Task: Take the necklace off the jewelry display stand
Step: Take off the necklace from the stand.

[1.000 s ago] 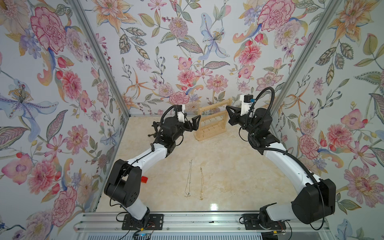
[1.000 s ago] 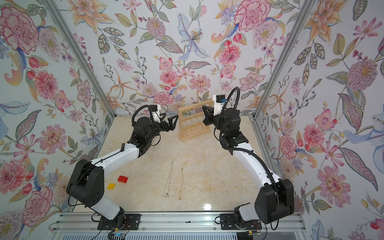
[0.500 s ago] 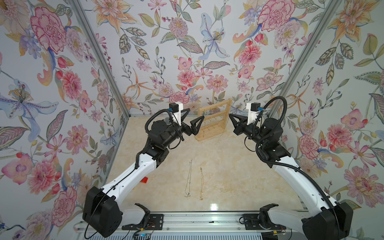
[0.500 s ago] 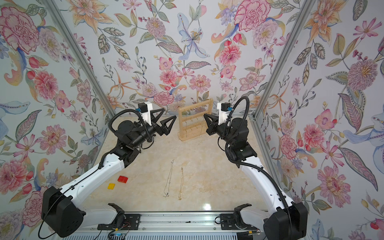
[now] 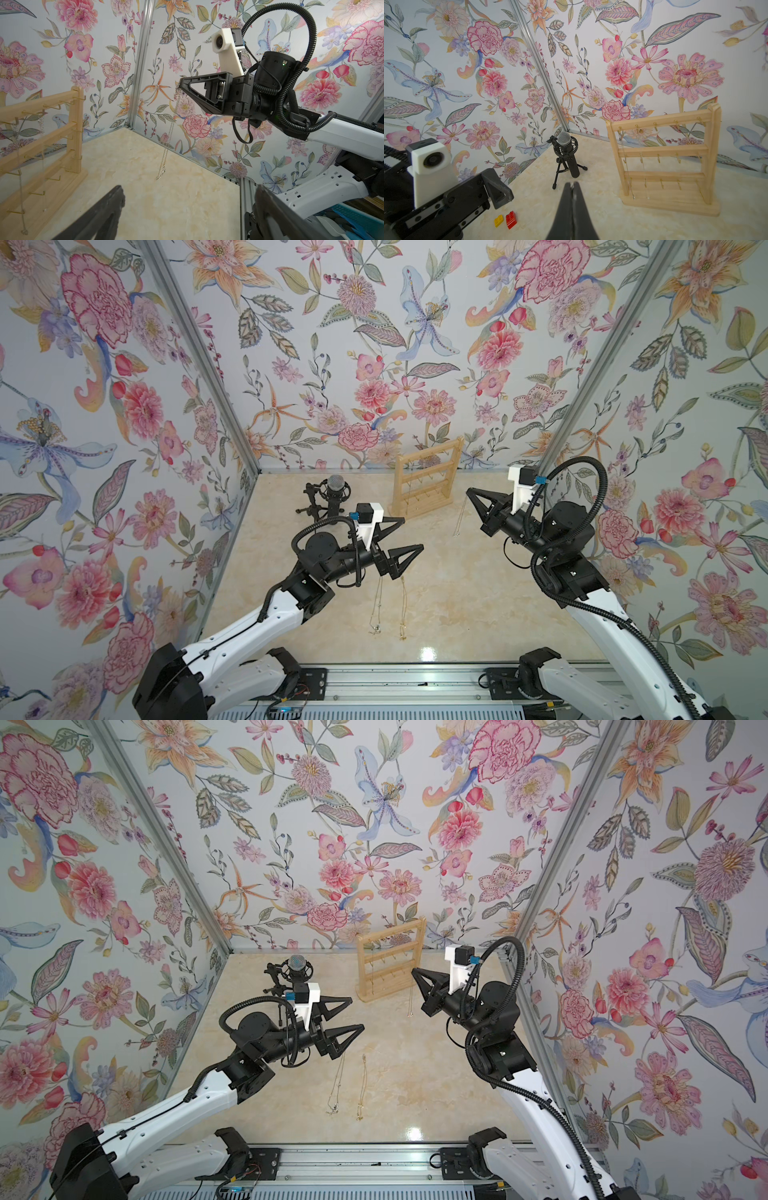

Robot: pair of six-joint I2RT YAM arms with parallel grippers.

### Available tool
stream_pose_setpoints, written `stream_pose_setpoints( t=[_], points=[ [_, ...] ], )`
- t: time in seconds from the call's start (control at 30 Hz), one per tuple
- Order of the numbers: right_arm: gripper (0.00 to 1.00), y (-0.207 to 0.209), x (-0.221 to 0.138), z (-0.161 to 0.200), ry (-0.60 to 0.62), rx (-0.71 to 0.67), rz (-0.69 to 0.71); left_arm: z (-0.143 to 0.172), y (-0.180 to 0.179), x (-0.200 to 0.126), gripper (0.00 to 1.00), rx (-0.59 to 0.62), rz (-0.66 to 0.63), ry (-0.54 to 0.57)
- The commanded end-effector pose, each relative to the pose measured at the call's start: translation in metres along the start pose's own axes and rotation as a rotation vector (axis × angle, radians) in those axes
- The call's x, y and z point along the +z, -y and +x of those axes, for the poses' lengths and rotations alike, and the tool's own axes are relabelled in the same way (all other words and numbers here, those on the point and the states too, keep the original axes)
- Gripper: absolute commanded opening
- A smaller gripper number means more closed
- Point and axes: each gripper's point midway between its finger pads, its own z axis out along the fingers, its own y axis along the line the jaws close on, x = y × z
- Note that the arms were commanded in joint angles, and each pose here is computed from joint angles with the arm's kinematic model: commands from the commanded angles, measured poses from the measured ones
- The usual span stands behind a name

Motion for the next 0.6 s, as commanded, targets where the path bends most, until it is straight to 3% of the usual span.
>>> stream_pose_setpoints(
  t=[0.0,0.23,0.57],
  points=[
    [0.00,-0.013,-0.008,0.017,-0.054,0.074,-0.057,0.004,0.021,-0.010,0.98,-0.024,0.056,0.034],
    [0.00,-0.022,-0.023,0.038,-0.106,0.142,-0.088,0.056,0.026,-0.016,0.97,-0.062,0.031,-0.073],
    [0.00,-0.022,-0.035,0.073,-0.198,0.222,-0.092,0.075,0.020,0.003,0.92,0.002,0.016,-0.153]
  ],
)
